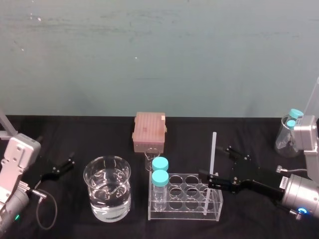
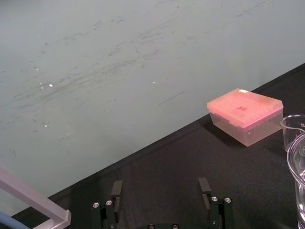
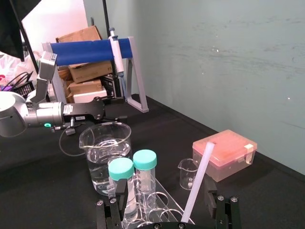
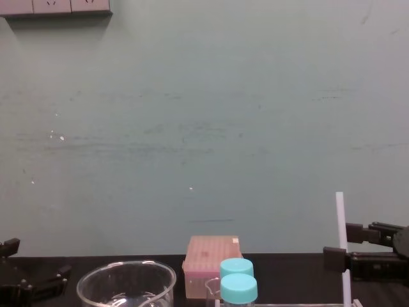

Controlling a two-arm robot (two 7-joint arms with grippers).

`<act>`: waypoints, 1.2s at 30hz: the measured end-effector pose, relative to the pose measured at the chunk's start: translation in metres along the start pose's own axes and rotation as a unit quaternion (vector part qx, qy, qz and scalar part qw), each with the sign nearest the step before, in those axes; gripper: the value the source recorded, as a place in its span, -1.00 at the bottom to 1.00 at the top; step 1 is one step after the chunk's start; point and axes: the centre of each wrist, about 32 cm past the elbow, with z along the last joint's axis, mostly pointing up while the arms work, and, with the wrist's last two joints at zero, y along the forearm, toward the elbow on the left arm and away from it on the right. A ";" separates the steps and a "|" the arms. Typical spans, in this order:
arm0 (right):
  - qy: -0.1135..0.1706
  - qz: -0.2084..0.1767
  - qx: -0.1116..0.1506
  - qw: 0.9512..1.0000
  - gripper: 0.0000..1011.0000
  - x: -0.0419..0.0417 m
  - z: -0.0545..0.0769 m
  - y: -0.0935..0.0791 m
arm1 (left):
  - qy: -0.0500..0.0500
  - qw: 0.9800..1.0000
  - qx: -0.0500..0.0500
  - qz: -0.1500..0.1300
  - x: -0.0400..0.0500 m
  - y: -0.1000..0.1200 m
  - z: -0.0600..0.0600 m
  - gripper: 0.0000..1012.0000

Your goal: Pick up the stirring rod with one hand, then place it down.

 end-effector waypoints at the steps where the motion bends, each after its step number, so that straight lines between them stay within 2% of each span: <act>1: 0.000 0.000 0.000 1.000 0.98 0.0000 0.000 0.000 | 0.000 1.000 0.000 0.000 0.0000 0.000 0.000 0.99; 8: -0.001 -0.003 0.034 0.999 0.98 -0.0007 0.016 0.002 | 0.000 1.000 0.000 0.000 0.0000 0.000 0.000 0.99; 14: -0.005 -0.015 0.078 0.997 0.98 -0.0008 0.039 0.005 | 0.000 1.000 0.000 0.000 0.0000 0.000 0.000 0.99; 17: -0.006 -0.021 0.091 0.996 0.98 -0.0008 0.045 0.006 | 0.000 1.000 0.000 0.000 0.0000 0.000 0.000 0.99; 22: -0.009 -0.049 0.114 0.992 0.98 -0.0015 0.057 0.009 | 0.000 1.000 0.000 0.000 0.0000 0.000 0.000 0.99; 26: -0.015 -0.102 0.118 0.988 0.98 -0.0033 0.060 0.012 | 0.000 1.000 0.000 0.000 0.0000 0.000 0.000 0.99; 30: -0.012 -0.175 0.113 0.978 0.98 -0.0051 0.060 0.017 | 0.000 1.000 0.000 0.000 0.0000 0.000 0.000 0.99; 32: -0.003 -0.232 0.102 0.967 0.98 -0.0035 0.058 0.023 | 0.000 1.000 0.000 0.000 0.0000 0.000 0.000 0.99; 33: -0.003 -0.232 0.102 0.967 0.98 -0.0035 0.058 0.023 | 0.000 1.000 0.000 0.000 0.0000 0.000 0.000 0.99; 34: 0.005 -0.260 0.093 0.961 0.98 -0.0013 0.056 0.027 | 0.000 1.000 0.000 0.000 0.0000 0.000 0.000 0.99; 35: 0.008 -0.270 0.090 0.959 0.98 -0.0006 0.055 0.028 | 0.000 1.000 0.000 0.000 0.0000 0.000 0.000 0.99; 36: 0.014 -0.295 0.082 0.952 0.98 0.0019 0.052 0.032 | 0.000 1.000 0.000 0.000 0.0000 0.000 0.000 0.99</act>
